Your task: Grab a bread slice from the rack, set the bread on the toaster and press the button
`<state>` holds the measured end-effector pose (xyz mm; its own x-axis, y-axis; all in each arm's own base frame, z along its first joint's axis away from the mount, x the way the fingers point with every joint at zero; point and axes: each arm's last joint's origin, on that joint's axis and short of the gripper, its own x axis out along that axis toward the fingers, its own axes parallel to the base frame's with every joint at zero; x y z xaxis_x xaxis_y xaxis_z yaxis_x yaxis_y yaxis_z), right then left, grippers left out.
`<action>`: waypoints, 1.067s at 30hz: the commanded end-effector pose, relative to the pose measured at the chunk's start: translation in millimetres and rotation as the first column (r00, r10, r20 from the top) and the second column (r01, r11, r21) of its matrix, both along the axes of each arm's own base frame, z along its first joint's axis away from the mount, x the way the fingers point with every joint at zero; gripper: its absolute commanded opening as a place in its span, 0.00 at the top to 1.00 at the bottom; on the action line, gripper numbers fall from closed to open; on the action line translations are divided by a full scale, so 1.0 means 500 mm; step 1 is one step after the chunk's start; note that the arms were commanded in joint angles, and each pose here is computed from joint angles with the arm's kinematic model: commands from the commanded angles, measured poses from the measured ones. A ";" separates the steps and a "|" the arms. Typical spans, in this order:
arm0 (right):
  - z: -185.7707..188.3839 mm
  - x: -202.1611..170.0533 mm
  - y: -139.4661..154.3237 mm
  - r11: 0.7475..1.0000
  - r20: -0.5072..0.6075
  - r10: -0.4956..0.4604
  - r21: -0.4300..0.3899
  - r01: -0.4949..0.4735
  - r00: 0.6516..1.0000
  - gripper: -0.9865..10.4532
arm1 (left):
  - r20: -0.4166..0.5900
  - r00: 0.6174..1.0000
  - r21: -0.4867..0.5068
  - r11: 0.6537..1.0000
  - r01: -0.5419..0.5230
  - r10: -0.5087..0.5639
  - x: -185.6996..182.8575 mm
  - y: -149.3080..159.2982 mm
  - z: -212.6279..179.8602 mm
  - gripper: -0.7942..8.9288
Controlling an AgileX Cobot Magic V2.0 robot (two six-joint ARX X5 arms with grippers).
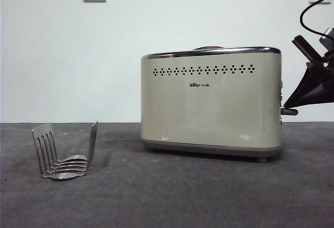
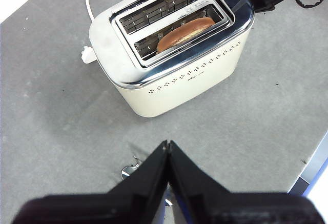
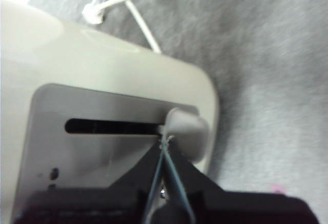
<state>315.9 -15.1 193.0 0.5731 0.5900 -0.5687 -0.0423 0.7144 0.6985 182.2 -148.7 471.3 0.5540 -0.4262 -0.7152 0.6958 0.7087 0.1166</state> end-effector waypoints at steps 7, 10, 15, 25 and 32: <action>0.162 -0.096 0.008 0.999 0.248 -0.011 -0.031 0.019 0.969 0.92 | -0.005 1.000 -0.006 1.000 -0.005 0.005 0.000 0.001 -0.002 0.92; 0.245 -0.168 0.016 0.998 0.402 -0.013 -0.046 0.034 0.916 0.92 | -0.004 1.000 -0.005 1.000 -0.005 0.005 0.000 0.001 -0.002 0.92; 0.324 -0.293 0.026 0.989 0.552 -0.061 -0.076 0.123 0.832 0.92 | -0.018 0.999 -0.022 0.999 -0.027 0.026 0.000 0.001 -0.002 0.92; 0.391 -0.401 0.024 0.912 0.643 -0.143 -0.210 0.353 0.753 0.92 | -0.040 0.997 -0.049 0.997 -0.064 0.062 0.000 0.001 -0.002 0.92; 0.461 -0.447 0.020 0.812 0.664 -0.138 -0.349 0.467 0.735 0.91 | -0.041 0.997 -0.050 0.997 -0.065 0.063 0.000 0.001 -0.002 0.92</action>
